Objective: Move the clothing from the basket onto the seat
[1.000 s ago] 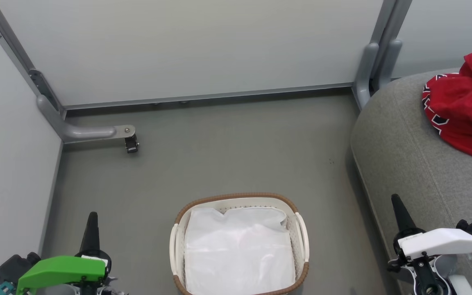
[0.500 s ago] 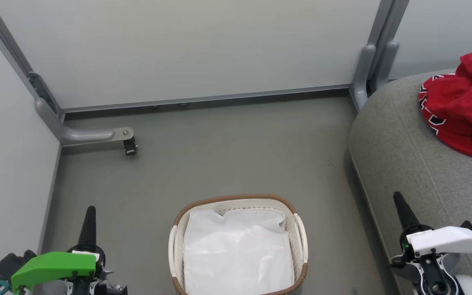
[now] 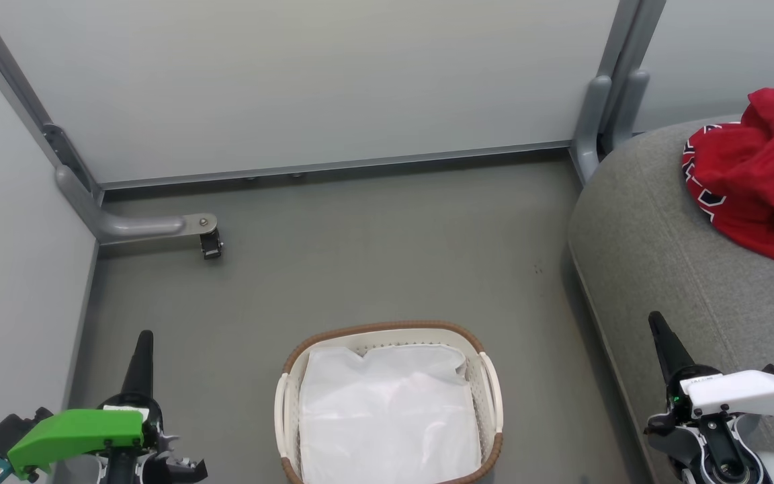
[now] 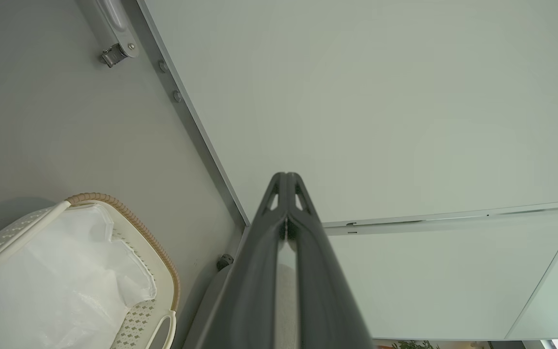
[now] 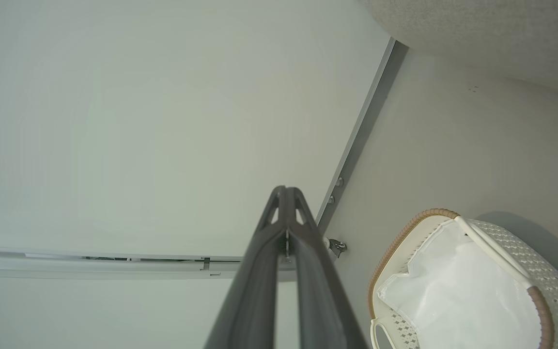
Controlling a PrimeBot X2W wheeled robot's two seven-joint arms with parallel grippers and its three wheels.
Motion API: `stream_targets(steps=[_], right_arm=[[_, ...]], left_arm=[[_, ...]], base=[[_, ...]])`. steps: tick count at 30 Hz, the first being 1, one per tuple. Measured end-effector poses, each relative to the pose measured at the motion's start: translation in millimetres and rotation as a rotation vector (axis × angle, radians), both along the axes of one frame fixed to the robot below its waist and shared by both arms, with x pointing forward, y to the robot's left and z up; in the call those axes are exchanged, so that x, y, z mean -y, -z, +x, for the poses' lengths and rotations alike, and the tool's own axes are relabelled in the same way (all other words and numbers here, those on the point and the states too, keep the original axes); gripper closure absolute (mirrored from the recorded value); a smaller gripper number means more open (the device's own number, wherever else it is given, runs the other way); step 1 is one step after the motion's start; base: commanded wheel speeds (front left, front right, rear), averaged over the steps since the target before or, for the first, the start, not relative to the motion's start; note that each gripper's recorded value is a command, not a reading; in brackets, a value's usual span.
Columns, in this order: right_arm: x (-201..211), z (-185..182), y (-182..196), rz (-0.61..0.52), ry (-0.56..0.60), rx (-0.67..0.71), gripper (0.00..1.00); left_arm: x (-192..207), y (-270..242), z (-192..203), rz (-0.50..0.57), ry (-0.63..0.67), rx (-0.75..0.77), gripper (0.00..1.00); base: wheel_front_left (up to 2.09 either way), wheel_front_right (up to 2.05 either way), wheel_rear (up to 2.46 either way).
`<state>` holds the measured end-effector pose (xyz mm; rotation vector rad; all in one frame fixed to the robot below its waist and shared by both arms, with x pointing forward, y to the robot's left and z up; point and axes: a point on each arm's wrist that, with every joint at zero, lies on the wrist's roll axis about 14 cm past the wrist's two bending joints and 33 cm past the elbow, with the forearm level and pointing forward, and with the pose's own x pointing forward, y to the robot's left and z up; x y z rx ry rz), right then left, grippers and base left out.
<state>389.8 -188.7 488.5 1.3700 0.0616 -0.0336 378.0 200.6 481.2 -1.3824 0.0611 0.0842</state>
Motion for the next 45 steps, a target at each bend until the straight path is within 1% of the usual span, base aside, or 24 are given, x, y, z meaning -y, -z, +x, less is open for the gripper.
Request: stream_targets(steps=[30,45], right_arm=[[10.5,-2.2,-15.2,0.202,0.02,0.051,1.0],[10.9,-2.2,-15.6,0.205,0.02,0.053,1.0]], left_arm=[[1.3,-21.5,9.1,-0.19,0.014,0.079,1.0],[1.1,-22.9,9.7,-0.192,0.014,0.084,1.0]], base=[[0.0,0.0,0.0],[0.0,0.0,0.0]])
